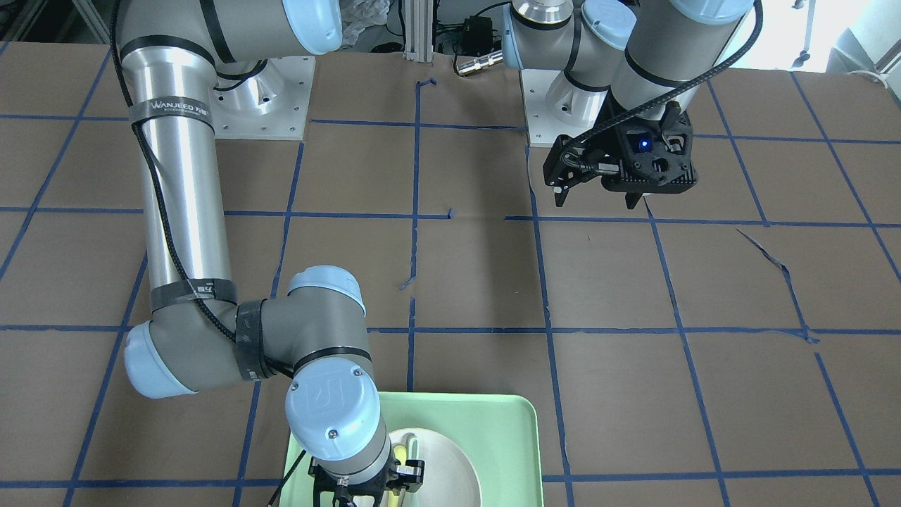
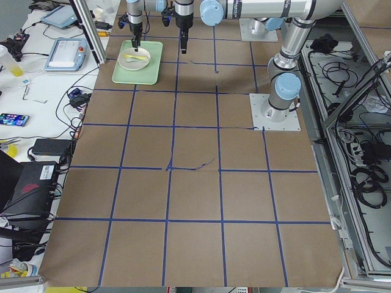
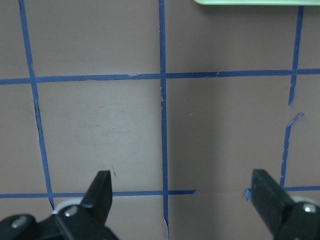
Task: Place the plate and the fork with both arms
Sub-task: 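Reach the right gripper over the plate and grasp the yellow fork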
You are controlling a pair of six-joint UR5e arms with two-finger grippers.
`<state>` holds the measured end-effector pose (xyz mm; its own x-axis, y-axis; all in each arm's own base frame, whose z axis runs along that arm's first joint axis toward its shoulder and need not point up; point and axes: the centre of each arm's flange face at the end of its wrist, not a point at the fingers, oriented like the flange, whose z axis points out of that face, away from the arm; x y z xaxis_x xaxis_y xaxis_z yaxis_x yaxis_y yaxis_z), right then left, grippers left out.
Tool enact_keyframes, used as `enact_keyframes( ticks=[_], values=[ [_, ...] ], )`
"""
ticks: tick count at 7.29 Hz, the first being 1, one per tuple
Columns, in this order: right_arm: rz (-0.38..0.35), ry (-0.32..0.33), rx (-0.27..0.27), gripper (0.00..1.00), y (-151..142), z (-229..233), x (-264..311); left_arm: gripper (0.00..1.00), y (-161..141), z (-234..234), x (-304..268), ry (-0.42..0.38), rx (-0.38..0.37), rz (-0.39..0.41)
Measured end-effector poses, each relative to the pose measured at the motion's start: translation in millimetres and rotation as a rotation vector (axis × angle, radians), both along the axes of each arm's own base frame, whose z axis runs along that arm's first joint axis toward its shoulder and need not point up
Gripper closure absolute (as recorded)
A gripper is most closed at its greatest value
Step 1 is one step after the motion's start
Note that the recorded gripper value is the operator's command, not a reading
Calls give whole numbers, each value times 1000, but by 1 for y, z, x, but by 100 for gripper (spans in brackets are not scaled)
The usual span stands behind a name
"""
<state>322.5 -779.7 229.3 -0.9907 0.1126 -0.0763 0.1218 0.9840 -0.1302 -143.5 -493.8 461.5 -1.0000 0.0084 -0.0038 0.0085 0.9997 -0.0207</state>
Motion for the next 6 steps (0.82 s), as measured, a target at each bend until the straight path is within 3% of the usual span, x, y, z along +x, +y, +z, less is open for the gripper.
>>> enact_keyframes(
  ticks=[4,6],
  values=[
    [-11,-14,1,58,-4,-22,8,0,0,-2,0,-5,3,-2],
    [-12,-16,-3,58,-5,-26,9,0,0,-2,0,-5,3,-3]
  ],
)
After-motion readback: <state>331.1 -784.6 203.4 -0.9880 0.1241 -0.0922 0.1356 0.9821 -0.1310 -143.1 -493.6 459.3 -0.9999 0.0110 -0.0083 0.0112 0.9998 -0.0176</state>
